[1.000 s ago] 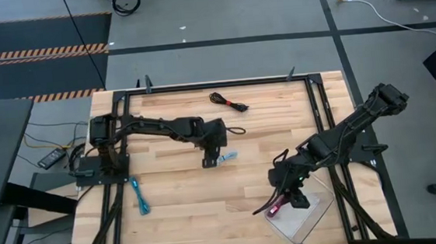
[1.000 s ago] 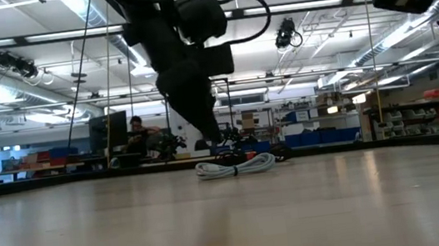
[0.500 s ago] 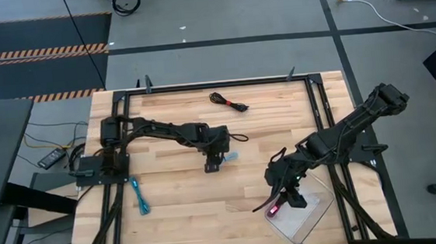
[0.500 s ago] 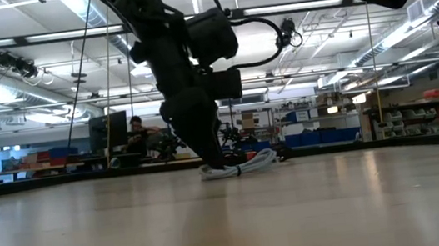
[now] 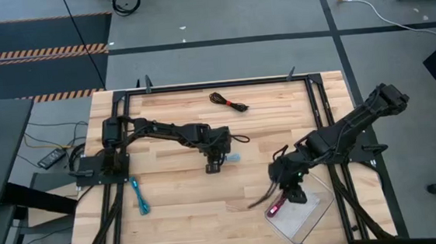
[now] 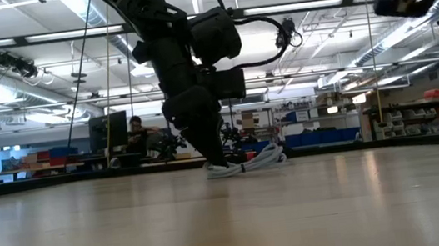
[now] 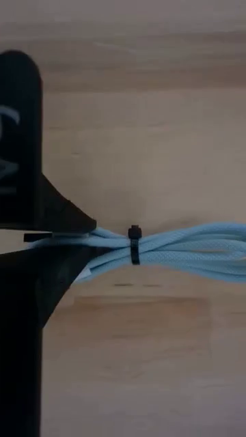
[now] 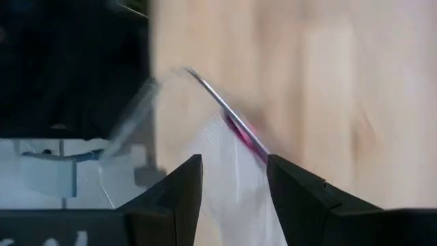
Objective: Pick and place USB-C Cables
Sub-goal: Put the light blue USB cable into the transparent bin
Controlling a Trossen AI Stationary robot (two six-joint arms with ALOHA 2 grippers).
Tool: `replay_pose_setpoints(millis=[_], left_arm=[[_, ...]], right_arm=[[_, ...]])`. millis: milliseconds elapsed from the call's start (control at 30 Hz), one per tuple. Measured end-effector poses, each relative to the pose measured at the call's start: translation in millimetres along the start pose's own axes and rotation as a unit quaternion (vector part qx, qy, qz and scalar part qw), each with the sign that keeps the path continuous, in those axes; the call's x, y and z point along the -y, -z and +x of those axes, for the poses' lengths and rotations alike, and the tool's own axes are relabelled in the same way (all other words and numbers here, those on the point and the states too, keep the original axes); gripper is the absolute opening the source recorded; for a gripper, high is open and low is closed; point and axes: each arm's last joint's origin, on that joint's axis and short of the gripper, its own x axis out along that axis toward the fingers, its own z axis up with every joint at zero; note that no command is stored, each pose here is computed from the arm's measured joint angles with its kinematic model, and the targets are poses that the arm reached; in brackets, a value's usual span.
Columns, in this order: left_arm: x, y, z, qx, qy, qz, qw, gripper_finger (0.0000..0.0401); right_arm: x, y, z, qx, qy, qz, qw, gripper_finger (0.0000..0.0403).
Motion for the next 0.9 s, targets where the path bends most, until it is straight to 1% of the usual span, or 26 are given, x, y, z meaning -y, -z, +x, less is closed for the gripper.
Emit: replay_pose_setpoints(millis=[67, 100, 200, 267, 333, 400, 467, 533, 633, 733, 800, 900], left_arm=[[7, -8, -3, 0.014, 0.006, 0.010, 1.000, 0.0022], [12, -14, -5, 0.027, 0.009, 0.016, 0.999, 0.0022], [25, -30, -15, 0.056, 0.018, 0.034, 0.998, 0.0022], [34, -40, -21, 0.073, 0.019, 0.048, 0.996, 0.0022], [44, -52, -29, 0.096, 0.012, 0.063, 0.993, 0.0022], [53, -64, -38, 0.118, 0.000, 0.081, 0.990, 0.0022], [62, -75, -49, 0.140, -0.017, 0.101, 0.985, 0.0022], [69, -87, -61, 0.159, -0.039, 0.116, 0.980, 0.0022], [76, -104, -81, 0.199, -0.041, 0.121, 0.972, 0.0022], [84, -115, -95, 0.239, -0.019, 0.122, 0.963, 0.0022], [89, -116, -96, 0.247, -0.014, 0.119, 0.961, 0.0022], [94, -114, -93, 0.241, -0.017, 0.122, 0.963, 0.0022]], right_arm=[[1, 1, -14, -0.025, 0.043, 0.044, 0.998, 0.0171], [1, 3, -22, -0.035, 0.073, 0.056, 0.995, 0.0171], [-3, 5, -49, -0.045, 0.153, 0.062, 0.985, 0.0170], [-6, 4, -68, -0.036, 0.197, 0.060, 0.978, 0.0170], [-11, 2, -84, -0.013, 0.226, 0.051, 0.973, 0.0170], [-19, 0, -92, 0.018, 0.234, 0.018, 0.972, 0.0170], [-28, -3, -96, 0.046, 0.227, -0.020, 0.973, 0.0170], [-35, -5, -95, 0.068, 0.214, -0.043, 0.974, 0.0170], [-39, -3, -93, 0.074, 0.205, -0.043, 0.975, 0.0170], [-41, 2, -92, 0.063, 0.207, -0.030, 0.976, 0.0170], [-45, 5, -91, 0.062, 0.204, -0.037, 0.976, 0.0170], [-53, 4, -87, 0.080, 0.191, -0.064, 0.976, 0.0170]])
